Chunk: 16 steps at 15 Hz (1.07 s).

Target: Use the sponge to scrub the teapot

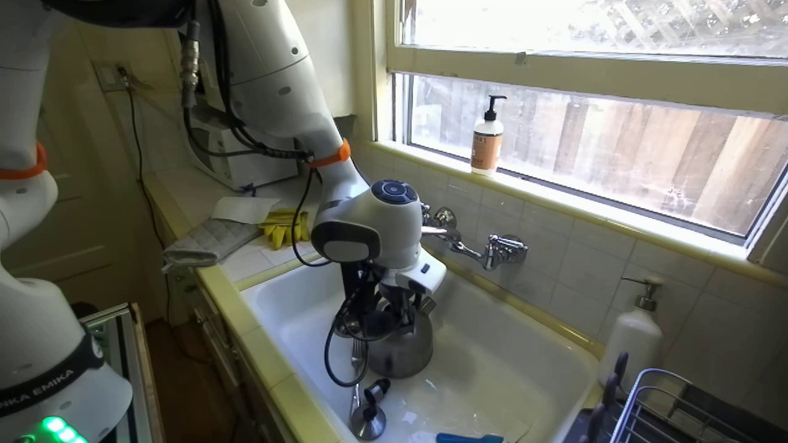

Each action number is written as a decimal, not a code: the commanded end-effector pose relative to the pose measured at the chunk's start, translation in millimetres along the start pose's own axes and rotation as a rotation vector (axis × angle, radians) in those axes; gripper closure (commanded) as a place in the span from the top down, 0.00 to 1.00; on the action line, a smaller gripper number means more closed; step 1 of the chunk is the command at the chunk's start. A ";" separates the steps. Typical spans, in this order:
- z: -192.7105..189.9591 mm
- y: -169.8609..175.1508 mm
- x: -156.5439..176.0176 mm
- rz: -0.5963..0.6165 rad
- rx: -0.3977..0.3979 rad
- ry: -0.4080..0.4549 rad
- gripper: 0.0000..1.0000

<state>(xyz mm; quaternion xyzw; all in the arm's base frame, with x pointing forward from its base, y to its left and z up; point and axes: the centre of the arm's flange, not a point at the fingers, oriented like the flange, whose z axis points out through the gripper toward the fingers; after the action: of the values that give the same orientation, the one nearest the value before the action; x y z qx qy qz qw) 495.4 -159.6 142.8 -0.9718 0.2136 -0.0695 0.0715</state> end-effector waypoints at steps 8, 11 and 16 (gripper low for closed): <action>-47.1 6.0 -17.0 -0.277 -0.031 0.021 1.00; -61.0 1.9 -19.2 -0.355 -0.031 0.043 1.00; -79.6 -11.3 -21.3 -0.448 -0.011 0.072 1.00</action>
<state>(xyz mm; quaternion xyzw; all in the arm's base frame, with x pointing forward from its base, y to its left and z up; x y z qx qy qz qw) 481.2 -154.3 205.6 -0.9927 0.0218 -0.1133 0.0344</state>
